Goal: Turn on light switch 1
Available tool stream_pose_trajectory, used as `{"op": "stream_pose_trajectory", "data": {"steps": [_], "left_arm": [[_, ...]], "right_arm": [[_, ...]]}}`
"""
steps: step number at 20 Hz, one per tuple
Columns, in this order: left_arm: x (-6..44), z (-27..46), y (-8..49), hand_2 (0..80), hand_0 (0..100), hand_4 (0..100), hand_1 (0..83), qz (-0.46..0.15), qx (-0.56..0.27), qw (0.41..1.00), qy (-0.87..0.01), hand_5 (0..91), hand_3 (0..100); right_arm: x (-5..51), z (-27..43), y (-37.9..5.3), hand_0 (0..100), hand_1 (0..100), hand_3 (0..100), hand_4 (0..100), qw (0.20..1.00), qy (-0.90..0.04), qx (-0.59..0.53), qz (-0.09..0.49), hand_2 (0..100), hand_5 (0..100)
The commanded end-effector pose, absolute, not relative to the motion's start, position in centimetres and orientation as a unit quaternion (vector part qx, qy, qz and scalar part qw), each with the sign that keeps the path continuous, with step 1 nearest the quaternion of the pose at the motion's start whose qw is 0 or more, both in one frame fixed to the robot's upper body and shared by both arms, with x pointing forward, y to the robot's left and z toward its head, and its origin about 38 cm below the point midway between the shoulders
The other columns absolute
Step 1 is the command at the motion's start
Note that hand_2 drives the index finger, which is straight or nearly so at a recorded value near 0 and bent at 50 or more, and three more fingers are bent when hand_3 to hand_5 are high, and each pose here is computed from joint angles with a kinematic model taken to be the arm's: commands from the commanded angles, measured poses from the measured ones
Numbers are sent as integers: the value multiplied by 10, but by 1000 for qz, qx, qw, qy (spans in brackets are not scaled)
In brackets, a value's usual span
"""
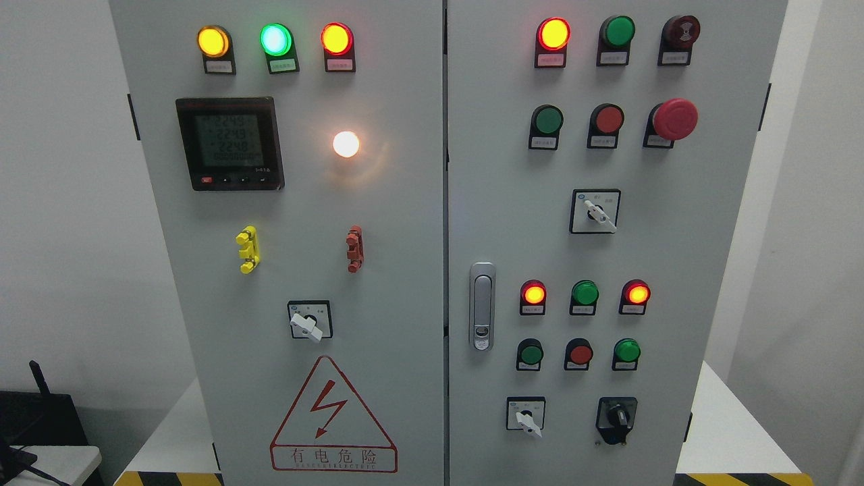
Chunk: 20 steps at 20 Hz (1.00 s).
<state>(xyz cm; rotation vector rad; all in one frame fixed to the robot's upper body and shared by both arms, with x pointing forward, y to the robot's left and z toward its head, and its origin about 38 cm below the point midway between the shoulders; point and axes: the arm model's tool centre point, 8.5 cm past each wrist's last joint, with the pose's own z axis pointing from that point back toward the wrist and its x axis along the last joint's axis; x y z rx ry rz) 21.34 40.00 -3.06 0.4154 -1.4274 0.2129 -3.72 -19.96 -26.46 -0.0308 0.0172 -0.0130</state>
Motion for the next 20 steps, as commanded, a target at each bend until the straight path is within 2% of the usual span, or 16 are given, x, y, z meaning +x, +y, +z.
{"op": "stream_pose_trajectory", "data": {"steps": [1,2,4,6,7,8,10,14,16,20], "left_arm": [[-11,-187,421,119,423,484,0,248,188,871,-381,335,404],[-34,-196,408,106,428,474,0,242,167,886,-359,325,392],[-73,-213,373,0,468,370,0,244,107,916,-301,245,277],[-98,-221,350,0,486,274,0,235,70,936,-253,203,174],[-115,-224,333,0,504,196,0,225,46,948,-220,179,94],[-125,-225,323,0,509,187,3,215,29,955,-199,175,84],[-136,-226,303,0,529,103,13,175,-19,970,-168,134,0],[-135,-232,268,0,536,29,2,53,-90,987,-125,101,0],[-132,-236,253,0,537,0,0,-4,-100,989,-109,81,0],[-106,-248,234,0,539,0,0,-43,-118,991,-47,76,0]], "right_arm": [[-38,-265,-200,120,389,0,0,1000,9,-15,-10,0,0],[-38,-265,-199,120,389,0,0,1000,9,-15,-10,0,0],[-37,-265,-199,120,389,0,0,1000,9,-15,-10,0,0],[-37,-265,-199,120,389,0,0,1000,9,-15,-10,0,0],[-37,-265,-199,120,389,0,0,1000,9,-15,-10,0,0],[-37,-265,-199,120,389,0,0,1000,9,-15,-10,0,0],[-37,-265,-199,120,389,0,0,1000,9,-15,-10,0,0],[-37,-265,-199,120,389,0,0,1000,9,-15,-10,0,0],[-38,-265,-199,120,389,0,0,1000,9,-15,-10,0,0],[-37,-265,-200,120,389,0,0,1000,9,-15,-10,0,0]]}}
